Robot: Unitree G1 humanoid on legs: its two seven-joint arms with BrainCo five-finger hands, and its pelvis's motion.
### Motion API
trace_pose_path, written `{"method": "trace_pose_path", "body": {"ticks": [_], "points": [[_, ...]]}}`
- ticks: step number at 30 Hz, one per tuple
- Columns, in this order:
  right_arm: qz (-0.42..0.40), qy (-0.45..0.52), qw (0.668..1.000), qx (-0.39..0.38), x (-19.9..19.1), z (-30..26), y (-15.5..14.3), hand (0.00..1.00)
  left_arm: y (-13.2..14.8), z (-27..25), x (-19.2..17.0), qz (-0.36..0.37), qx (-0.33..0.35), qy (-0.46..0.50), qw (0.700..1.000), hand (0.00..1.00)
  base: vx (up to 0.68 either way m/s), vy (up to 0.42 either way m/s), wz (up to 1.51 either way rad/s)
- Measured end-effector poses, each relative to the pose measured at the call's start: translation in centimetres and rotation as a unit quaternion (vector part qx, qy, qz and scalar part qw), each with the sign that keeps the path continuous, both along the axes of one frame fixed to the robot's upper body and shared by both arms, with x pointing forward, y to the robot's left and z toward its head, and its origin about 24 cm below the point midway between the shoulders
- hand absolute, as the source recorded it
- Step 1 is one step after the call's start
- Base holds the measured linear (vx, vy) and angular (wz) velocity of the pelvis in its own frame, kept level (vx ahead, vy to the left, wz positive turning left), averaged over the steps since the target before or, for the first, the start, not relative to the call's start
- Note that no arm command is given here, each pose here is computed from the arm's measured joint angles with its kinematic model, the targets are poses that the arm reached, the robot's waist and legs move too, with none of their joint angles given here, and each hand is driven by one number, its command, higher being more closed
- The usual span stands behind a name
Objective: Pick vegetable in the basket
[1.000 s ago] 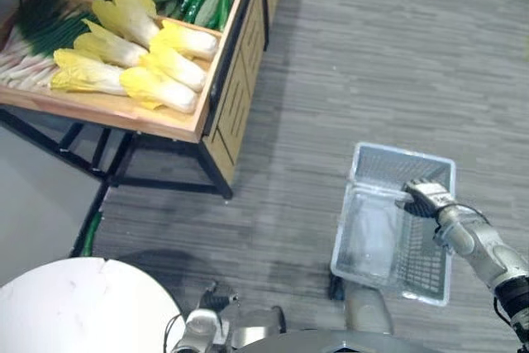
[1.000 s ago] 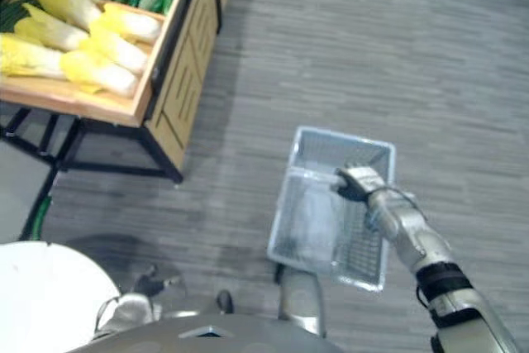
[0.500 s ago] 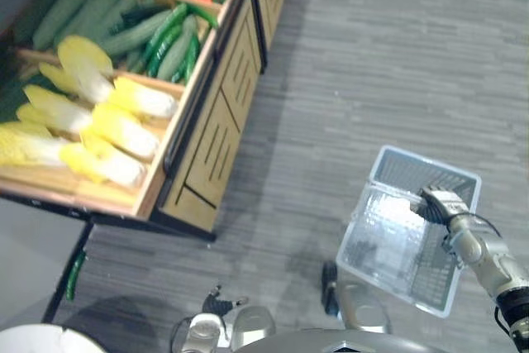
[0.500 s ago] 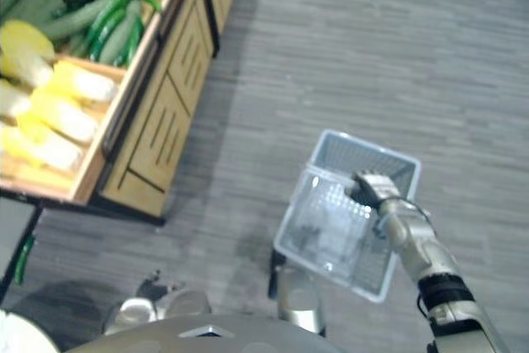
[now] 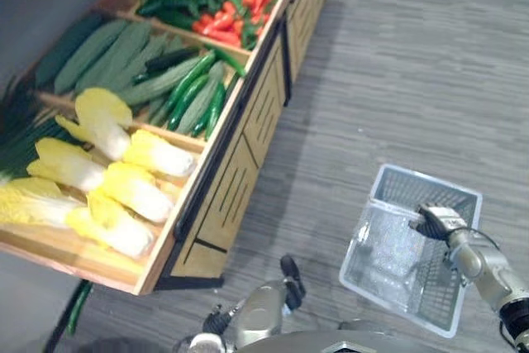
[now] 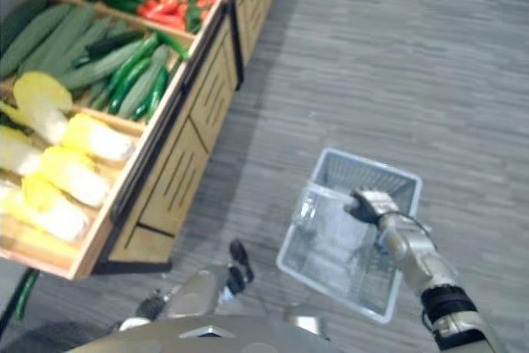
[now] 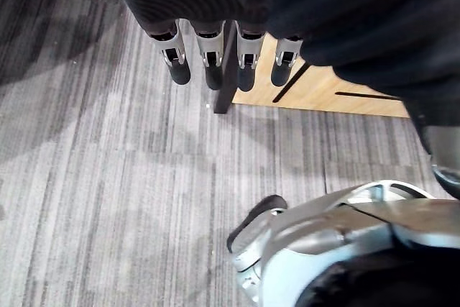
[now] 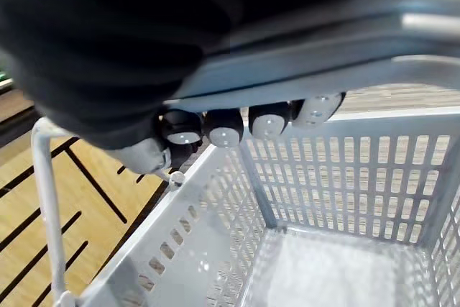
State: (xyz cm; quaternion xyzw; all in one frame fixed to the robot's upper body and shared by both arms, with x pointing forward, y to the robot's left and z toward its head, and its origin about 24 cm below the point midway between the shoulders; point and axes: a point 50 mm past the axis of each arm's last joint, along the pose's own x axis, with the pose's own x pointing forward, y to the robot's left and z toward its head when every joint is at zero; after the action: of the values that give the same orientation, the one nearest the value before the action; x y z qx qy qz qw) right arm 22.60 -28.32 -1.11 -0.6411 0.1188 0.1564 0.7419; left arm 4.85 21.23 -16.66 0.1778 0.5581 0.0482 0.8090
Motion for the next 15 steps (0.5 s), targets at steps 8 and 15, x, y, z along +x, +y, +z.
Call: {"method": "trace_pose_path", "body": {"ticks": [8, 15], "points": [[0.006, 0.002, 0.999, 0.039, 0.3, -1.3, 2.2, 1.0, 1.4, -0.1, -2.6, -0.007, 0.02, 0.049, 0.999, 0.0, 0.31, 0.107, 0.5], [-0.124, 0.078, 0.989, 0.001, -3.2, -4.2, -3.4, 1.0, 1.2, 0.4, 1.1, 0.005, 0.01, -0.014, 1.0, 0.0, 0.3, -0.127, 1.52]]}}
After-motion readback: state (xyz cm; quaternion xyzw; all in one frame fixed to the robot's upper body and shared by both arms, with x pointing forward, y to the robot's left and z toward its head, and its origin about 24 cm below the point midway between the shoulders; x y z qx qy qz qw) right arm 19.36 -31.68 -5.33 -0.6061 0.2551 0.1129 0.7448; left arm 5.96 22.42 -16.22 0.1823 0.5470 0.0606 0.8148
